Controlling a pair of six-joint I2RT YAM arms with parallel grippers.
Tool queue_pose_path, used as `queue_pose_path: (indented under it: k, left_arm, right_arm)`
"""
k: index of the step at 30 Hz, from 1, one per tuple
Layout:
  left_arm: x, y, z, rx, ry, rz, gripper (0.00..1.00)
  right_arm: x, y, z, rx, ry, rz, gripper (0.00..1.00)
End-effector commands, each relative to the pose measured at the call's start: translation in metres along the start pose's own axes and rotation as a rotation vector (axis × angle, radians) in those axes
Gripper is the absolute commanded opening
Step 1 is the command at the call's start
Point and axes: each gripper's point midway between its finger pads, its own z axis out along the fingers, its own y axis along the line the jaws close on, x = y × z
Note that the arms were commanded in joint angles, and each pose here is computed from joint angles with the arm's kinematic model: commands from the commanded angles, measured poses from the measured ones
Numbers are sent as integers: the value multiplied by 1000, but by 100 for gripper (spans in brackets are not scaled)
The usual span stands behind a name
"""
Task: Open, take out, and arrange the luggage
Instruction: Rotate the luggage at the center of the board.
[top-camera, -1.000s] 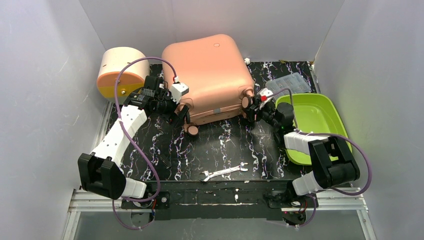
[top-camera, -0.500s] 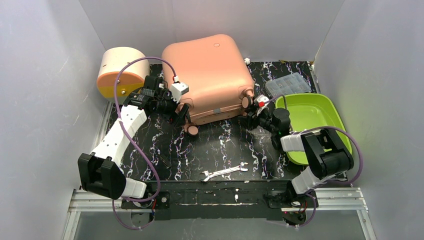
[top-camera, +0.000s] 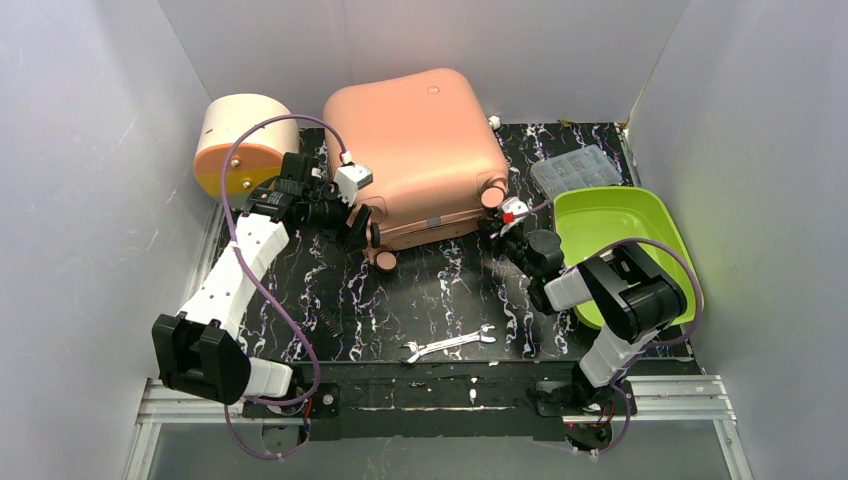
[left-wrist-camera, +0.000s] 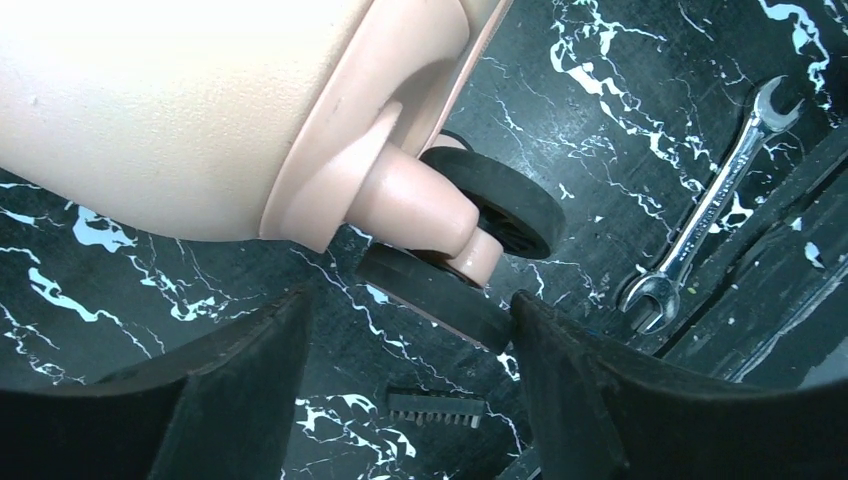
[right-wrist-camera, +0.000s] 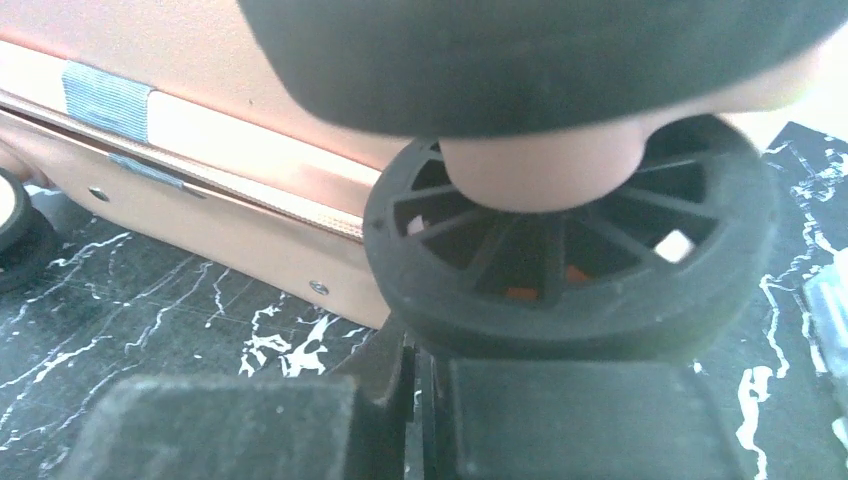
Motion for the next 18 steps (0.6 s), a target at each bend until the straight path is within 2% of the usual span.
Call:
queue_pose_path:
  k: [1, 3, 6, 10, 12, 18]
  left_arm:
    - [0, -2, -9, -4, -18, 11, 65]
    - [2, -2, -9, -10, -14, 12, 59]
    - [4, 0, -9, -22, -9, 15, 39]
    - [5, 2, -10, -34, -7, 17, 21]
    - [6, 3, -11, -46, -6, 20, 16]
    - [4, 9, -14, -81, -3, 33, 11]
  right_arm:
    - [-37, -21, -2, 95, -80, -74, 1]
    - [-35, -24, -7, 102, -55, -67, 1]
    - [-31, -32, -13, 118, -10, -55, 1]
    - [-26, -44, -21, 159, 45, -47, 1]
    - [-21, -45, -24, 147, 74, -47, 1]
    - [-6, -72, -33, 196, 125, 5, 1]
